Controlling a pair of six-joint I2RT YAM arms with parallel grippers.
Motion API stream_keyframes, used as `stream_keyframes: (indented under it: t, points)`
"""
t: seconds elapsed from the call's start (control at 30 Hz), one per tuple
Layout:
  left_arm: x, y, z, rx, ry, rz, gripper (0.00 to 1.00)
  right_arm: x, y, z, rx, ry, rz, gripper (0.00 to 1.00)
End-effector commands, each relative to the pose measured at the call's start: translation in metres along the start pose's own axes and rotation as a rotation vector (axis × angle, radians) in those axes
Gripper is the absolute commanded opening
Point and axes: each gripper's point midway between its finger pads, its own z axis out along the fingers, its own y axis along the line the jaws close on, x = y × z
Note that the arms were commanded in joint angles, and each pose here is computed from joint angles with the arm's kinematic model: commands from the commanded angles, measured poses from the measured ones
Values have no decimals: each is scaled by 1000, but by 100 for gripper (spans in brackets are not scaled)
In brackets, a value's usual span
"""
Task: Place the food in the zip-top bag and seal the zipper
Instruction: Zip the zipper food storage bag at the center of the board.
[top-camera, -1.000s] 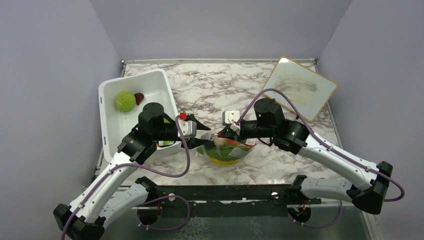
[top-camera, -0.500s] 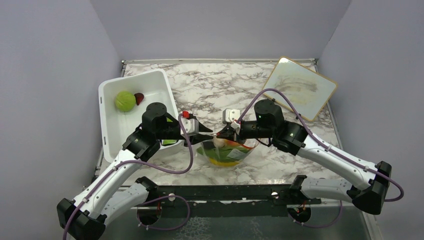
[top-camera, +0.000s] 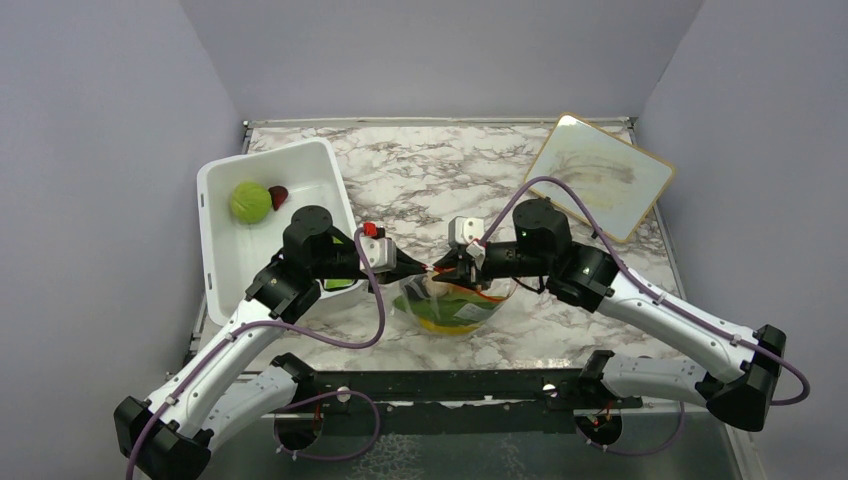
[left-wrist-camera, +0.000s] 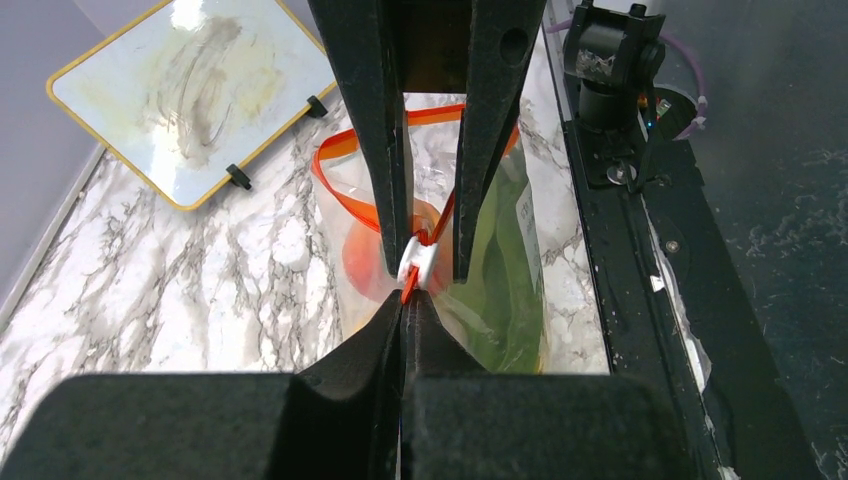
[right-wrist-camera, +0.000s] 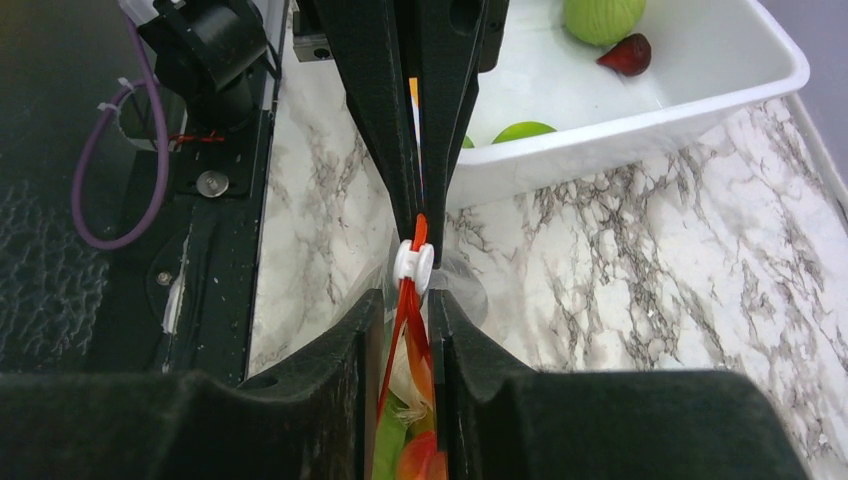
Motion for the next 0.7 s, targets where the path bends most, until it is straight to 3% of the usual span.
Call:
stream_keyframes:
  t: [0.0, 0.47, 0.67]
  points:
    - [-8, -5, 0, 24, -32, 32, 0, -29, -1, -5, -4, -89, -37, 25]
    - [-6, -5, 1, 30, -28, 22, 0, -37, -4, 1, 3, -133, -10, 25]
    - [-10, -6, -1, 30, -37, 63, 0, -34, -7, -1, 33, -124, -22, 6]
